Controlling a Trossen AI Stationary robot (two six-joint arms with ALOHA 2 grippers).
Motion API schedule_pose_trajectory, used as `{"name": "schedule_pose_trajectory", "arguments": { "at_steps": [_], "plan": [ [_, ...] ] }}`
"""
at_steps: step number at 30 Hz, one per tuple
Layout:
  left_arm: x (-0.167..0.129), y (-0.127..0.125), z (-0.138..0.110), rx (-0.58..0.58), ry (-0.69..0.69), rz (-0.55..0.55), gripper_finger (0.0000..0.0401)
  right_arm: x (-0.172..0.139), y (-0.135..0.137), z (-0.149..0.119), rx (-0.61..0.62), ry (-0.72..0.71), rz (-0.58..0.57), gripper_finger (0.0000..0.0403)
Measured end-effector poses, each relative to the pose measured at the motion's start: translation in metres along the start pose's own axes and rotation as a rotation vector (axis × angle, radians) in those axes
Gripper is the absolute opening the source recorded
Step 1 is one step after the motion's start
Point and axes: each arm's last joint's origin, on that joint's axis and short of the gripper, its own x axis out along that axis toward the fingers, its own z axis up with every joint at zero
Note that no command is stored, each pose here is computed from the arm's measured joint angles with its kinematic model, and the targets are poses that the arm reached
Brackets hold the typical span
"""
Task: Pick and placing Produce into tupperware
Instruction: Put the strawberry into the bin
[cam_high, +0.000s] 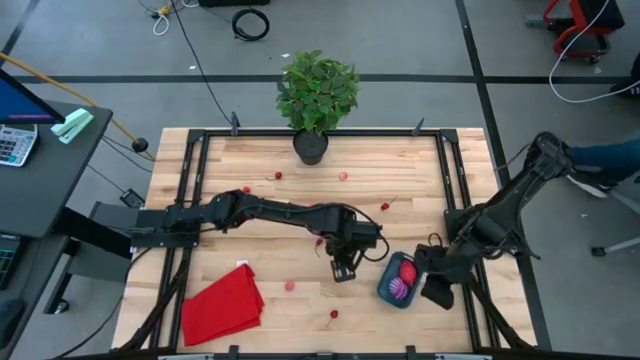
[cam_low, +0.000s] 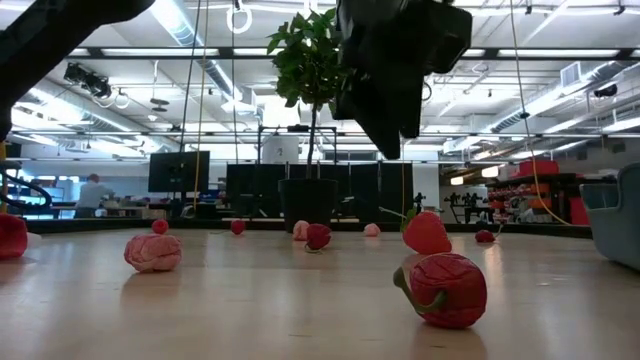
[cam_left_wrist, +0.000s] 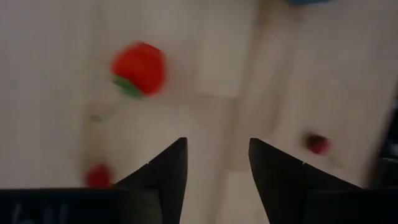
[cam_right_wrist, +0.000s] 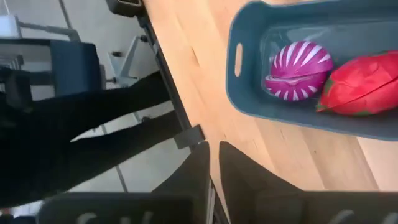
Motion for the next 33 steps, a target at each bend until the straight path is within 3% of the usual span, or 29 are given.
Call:
{"name": "schedule_pose_trajectory", "arguments": {
  "at_steps": [3,8,11,14,18,24,33],
  "plan": [
    [-0.001,0.011,0.004,0.058,-0.026,0.069,0.0180,0.004,0.001,0.007,-0.043,0.026,0.021,0.0073],
    [-0.001,0.037,0.009,0.162,-0.011,0.100,0.0183,0.010,0.001,0.026,-0.163,-0.047,0.033,0.0127],
    [0.001,0.050,0.011,0.196,0.006,0.110,0.0189,0.010,-0.003,0.037,-0.146,-0.112,-0.005,0.0154],
    [0.000,0.054,0.013,0.321,0.004,0.119,0.0198,0.009,-0.006,0.044,-0.118,-0.164,-0.031,0.0172],
    [0.001,0.050,0.012,0.421,0.009,0.119,0.0223,0.006,-0.009,0.050,-0.098,-0.193,-0.040,0.0185],
    [0.003,0.040,0.009,0.467,0.014,0.113,0.0253,0.005,-0.011,0.054,-0.087,-0.205,-0.045,0.0188],
    [0.028,0.040,0.012,0.507,0.016,0.117,0.0245,0.004,-0.014,0.058,-0.070,-0.214,-0.057,0.0188]
  ]
}}
